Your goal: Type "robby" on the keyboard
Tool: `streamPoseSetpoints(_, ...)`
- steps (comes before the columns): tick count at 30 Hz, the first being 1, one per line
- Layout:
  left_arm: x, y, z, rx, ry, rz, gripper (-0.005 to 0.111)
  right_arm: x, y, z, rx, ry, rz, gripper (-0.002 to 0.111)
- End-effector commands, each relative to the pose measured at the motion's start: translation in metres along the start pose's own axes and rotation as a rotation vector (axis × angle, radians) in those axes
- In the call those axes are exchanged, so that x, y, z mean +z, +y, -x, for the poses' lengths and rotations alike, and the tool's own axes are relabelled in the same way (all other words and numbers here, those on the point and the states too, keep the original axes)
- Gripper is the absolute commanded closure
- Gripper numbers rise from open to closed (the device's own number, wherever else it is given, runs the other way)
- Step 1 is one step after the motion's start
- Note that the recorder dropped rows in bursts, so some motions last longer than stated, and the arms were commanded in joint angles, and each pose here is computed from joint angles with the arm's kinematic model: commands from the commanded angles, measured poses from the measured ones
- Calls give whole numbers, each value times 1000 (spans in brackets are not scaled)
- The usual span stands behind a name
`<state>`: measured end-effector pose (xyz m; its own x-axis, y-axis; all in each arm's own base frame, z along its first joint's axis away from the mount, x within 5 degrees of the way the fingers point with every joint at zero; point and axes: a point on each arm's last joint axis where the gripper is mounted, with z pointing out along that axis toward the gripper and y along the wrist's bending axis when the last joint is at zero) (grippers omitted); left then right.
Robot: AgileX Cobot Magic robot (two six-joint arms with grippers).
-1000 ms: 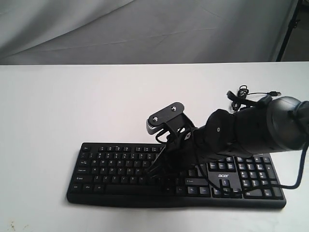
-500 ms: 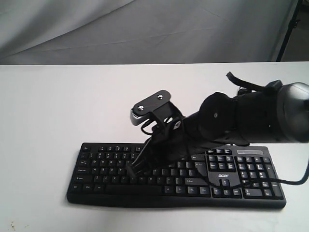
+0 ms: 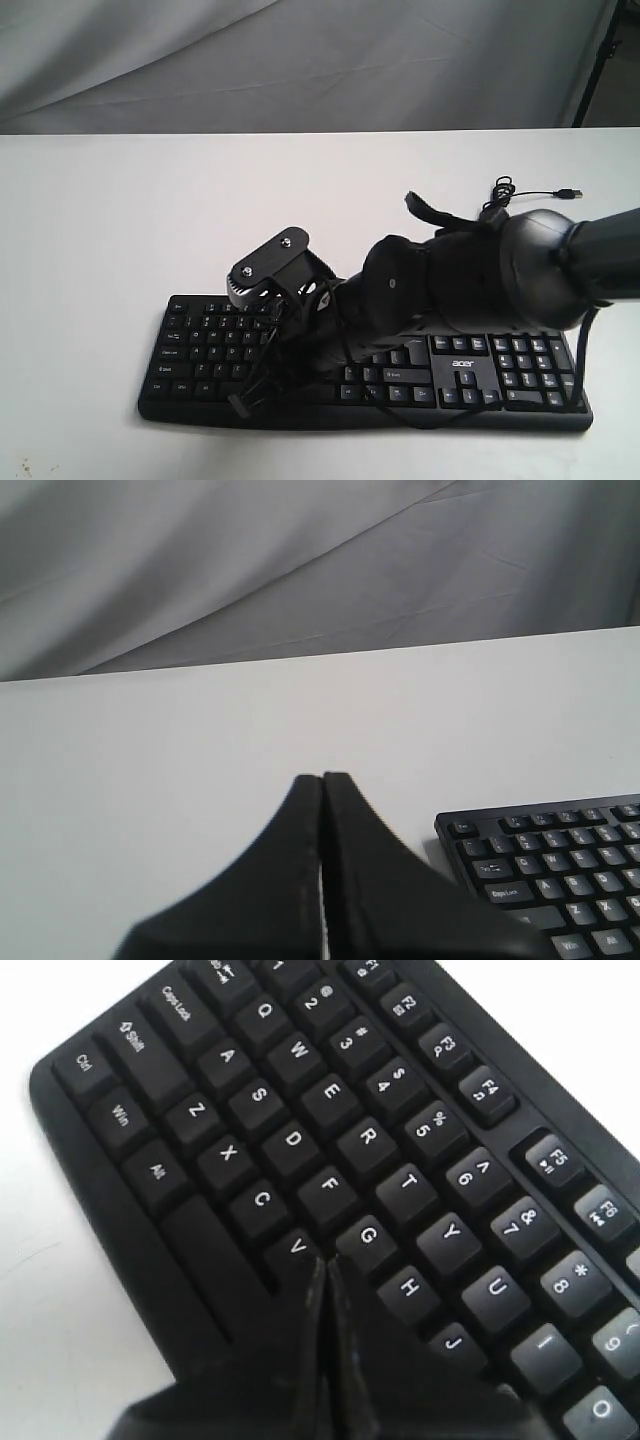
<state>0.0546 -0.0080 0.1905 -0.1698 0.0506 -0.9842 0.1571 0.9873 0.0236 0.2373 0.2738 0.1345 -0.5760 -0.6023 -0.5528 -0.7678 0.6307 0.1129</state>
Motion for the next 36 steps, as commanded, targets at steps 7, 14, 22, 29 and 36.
streamPoseSetpoints(7, 0, 0, -1, 3, -7, -5, 107, 15, -2, -6, -5, 26, -14, 108)
streamPoseSetpoints(14, 0, 0, -1, 3, -7, -5, 107, 3, -1, 3, -10, -15, -13, 108)
streamPoseSetpoints(22, 0, 0, -1, 3, -7, -5, 107, 13, -2, -4, -2, 14, -15, 108)
streamPoseSetpoints(29, 0, 0, -1, 3, -7, -5, 107, 16, -3, -6, 3, 23, -15, 108)
streamPoseSetpoints(36, 0, 0, -1, 3, -7, -5, 107, 16, -3, -6, 3, 25, -14, 108)
